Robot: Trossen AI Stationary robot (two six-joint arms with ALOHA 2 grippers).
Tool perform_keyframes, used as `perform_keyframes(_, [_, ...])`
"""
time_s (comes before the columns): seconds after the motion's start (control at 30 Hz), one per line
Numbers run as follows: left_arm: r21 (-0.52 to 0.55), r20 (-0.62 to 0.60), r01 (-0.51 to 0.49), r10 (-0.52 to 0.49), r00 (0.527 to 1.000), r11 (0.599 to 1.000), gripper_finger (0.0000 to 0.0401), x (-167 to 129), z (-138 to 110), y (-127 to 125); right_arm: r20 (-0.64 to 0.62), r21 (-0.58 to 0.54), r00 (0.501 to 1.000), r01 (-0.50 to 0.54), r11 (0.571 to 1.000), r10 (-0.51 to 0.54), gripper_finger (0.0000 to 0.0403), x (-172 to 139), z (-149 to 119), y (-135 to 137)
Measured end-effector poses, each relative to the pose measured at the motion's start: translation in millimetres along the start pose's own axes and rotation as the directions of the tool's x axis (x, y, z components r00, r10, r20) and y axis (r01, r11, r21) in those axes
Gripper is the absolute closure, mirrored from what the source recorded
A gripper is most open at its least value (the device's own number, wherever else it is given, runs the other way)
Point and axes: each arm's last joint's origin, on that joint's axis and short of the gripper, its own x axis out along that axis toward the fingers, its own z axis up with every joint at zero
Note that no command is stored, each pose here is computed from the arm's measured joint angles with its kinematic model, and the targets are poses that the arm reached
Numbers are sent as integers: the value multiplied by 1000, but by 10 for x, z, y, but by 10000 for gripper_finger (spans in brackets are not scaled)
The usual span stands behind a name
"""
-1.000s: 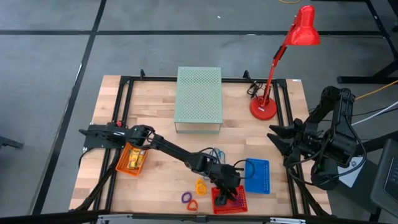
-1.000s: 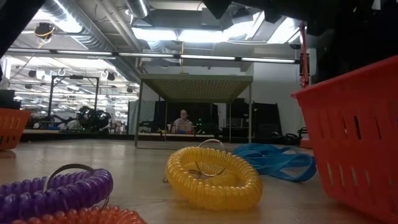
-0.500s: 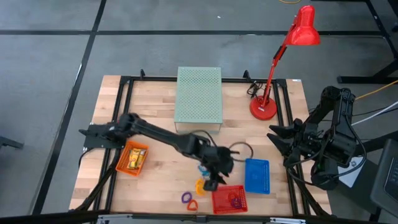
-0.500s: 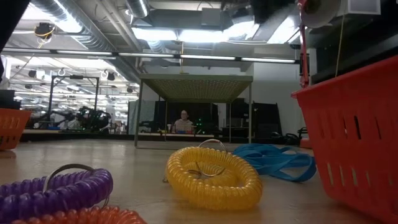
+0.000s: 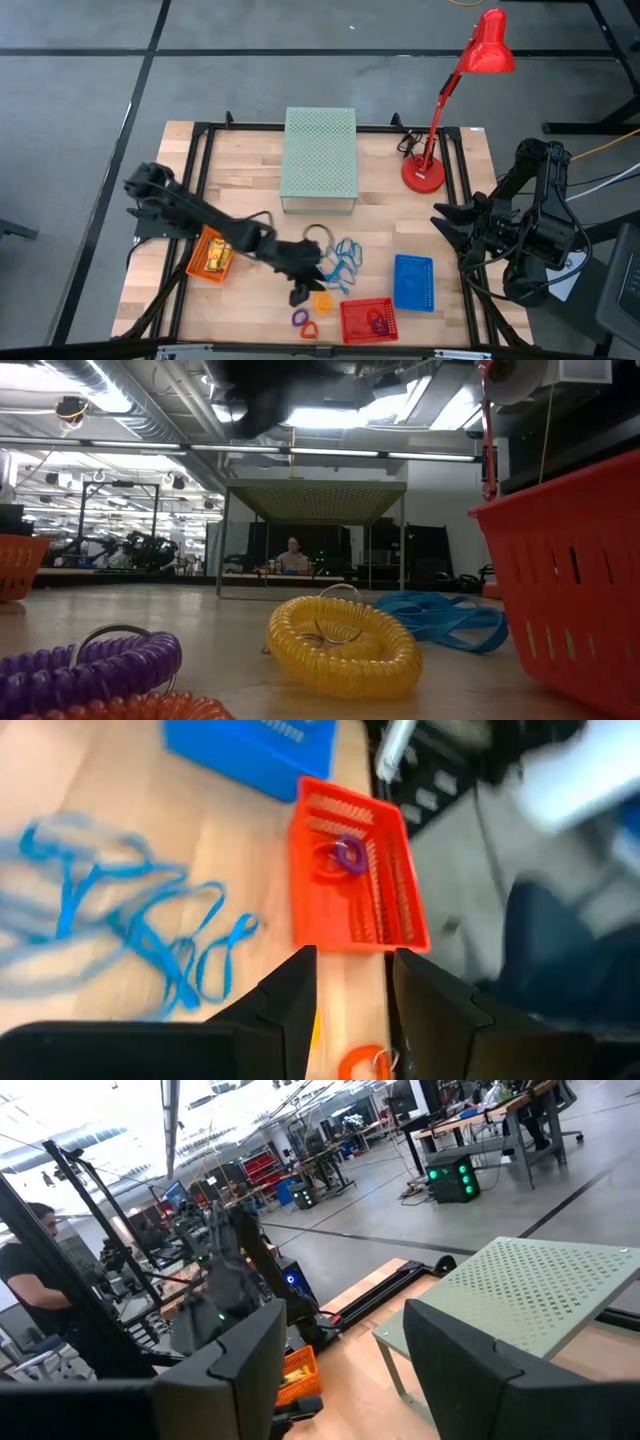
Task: Pick & Place Office Desk Supplies
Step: Put the violet coil keychain into the red bin
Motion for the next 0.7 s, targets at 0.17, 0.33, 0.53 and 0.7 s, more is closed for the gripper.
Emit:
perform_keyframes(0.17, [-42, -119, -94, 88, 989, 995, 276, -53, -592, 6, 0, 0, 1000, 0, 1000, 0, 197, 0, 0, 0])
perform_keyframes(0.33, [0, -242, -112, 109, 964, 994, 276, -4, -837, -46, 0, 5, 1000, 0, 1000, 0, 197, 0, 0, 0])
perform_keyframes(0.53, [146, -284, -136, 173, 943, 980, 276, 118, -687, -130, 0, 5, 1000, 1, 1000, -1, 197, 2, 0, 0])
perform_keyframes(0.7, [250, -429, -129, 229, 874, 960, 276, 448, -741, -52, 0, 5, 1000, 1, 1000, -1, 197, 2, 0, 0])
